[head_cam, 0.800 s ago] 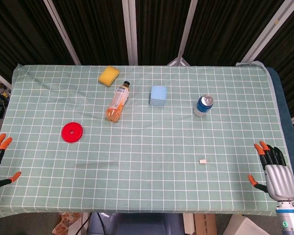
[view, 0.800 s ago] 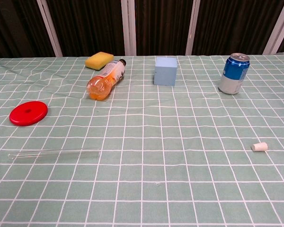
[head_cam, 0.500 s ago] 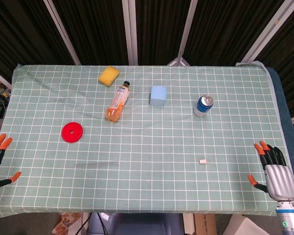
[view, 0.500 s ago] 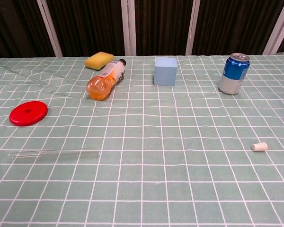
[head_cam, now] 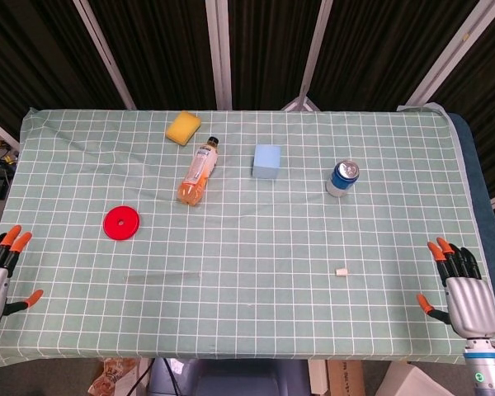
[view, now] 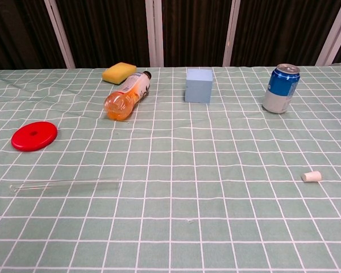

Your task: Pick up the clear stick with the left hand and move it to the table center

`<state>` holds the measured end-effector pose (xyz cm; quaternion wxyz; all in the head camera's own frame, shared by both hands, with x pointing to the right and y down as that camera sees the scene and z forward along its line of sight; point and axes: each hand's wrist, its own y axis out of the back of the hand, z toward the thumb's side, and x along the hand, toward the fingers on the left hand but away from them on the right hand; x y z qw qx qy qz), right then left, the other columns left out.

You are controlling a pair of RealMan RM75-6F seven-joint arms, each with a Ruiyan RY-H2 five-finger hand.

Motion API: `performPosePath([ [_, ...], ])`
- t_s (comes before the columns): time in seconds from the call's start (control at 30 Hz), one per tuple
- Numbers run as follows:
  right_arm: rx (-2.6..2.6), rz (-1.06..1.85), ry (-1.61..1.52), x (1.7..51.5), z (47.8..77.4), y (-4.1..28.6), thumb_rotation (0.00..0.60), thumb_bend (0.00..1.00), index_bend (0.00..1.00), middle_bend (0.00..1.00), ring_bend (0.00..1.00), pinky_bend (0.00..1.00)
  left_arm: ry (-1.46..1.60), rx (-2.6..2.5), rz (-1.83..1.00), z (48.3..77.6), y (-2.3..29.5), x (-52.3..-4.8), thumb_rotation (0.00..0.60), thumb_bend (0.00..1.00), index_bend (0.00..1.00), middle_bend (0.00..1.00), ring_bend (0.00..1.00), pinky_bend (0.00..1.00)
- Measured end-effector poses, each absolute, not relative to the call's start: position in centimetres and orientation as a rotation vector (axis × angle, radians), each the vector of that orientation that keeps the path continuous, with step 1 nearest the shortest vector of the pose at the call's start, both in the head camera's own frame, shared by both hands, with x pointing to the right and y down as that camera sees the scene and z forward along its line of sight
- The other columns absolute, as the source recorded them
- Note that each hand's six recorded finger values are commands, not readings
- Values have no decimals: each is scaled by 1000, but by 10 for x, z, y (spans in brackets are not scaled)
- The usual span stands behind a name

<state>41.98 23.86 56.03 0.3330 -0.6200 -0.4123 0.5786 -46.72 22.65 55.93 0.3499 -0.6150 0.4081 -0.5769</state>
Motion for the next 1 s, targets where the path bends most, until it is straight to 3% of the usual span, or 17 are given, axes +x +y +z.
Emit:
performPosePath([
  [0.13,-1621,1508,-1084,420,559,238,600,298,0,0,0,0,1014,-1611,-1479,564,222,-452,600,266,138,119,0,0],
  [0.37,-1626,1507,-1082,419,560,239,600,298,0,0,0,0,929,-1648,-1449,580,211,-408,600,277,250,299,0,0],
  [1.0,-1652,1506,-1094,419,561,237,600,299,0,0,0,0,787,-1730,-1550,647,214,-295,600,302,363,384,2,0],
])
